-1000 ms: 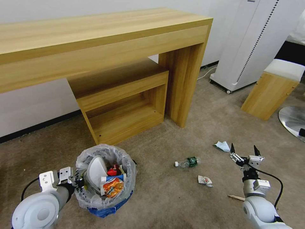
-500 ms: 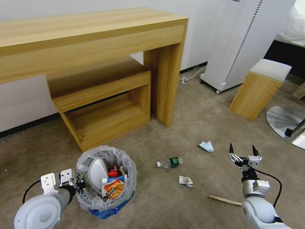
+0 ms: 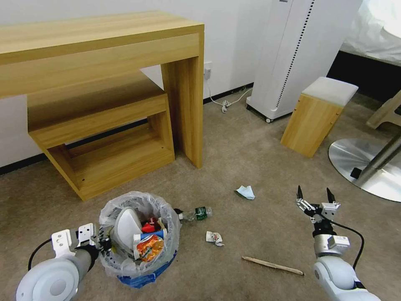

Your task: Pick up the trash bin and place the garbage on the floor into it.

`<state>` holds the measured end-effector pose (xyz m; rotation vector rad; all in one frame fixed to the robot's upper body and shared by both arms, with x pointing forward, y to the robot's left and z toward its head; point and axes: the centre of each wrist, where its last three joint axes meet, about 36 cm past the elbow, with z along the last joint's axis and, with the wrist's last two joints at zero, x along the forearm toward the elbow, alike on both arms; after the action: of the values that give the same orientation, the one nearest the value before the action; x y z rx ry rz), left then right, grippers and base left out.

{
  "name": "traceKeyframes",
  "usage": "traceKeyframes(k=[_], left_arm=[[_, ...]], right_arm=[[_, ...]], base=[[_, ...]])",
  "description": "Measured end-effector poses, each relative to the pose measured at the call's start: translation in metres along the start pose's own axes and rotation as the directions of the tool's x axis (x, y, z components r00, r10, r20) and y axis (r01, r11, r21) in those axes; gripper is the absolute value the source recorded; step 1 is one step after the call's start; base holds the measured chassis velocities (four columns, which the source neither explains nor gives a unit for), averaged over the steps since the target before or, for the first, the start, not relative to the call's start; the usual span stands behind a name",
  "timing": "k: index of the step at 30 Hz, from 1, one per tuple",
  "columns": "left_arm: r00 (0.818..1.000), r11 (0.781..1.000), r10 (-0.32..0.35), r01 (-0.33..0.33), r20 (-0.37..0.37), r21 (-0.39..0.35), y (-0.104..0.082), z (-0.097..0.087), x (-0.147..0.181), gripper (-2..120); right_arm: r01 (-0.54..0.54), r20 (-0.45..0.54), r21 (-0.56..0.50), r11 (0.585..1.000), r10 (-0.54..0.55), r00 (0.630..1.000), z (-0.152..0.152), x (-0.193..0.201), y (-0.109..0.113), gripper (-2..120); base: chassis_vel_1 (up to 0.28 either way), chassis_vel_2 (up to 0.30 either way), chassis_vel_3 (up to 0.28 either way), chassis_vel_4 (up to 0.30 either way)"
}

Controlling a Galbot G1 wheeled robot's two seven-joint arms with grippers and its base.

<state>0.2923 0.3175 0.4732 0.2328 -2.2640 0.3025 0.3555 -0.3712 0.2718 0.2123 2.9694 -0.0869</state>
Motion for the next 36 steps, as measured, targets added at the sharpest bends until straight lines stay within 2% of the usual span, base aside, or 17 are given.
traceKeyframes(k=[10,16,26,36], left_arm=[[1.0,1.0,0.0,0.0,-0.003,0.004,-0.003,0.005,0.003,0],[0.999,0.999,-0.031,0.031,0.012,0.013,-0.002,0.002,0.006,0],[0.997,0.998,-0.066,0.066,0.027,0.01,0.006,-0.011,0.012,0],[0.997,0.997,-0.074,0.073,0.02,0.022,0.007,-0.009,0.01,0]], right_arm=[[0.028,0.001,0.004,1.0,-0.028,1.0,-0.001,0.0,0.004,100],[0.036,0.002,0.01,0.999,-0.036,0.999,0.001,0.0,0.006,100],[0.043,0.004,0.004,0.999,-0.043,0.999,0.0,-0.006,0.009,100],[0.049,0.027,0.013,0.999,-0.049,0.998,0.006,-0.01,0.009,100]], base=[[0.01,0.012,-0.004,-0.005],[-0.035,0.05,0.047,-0.052],[-0.138,0.137,0.148,-0.132],[-0.153,0.148,0.147,-0.153]])
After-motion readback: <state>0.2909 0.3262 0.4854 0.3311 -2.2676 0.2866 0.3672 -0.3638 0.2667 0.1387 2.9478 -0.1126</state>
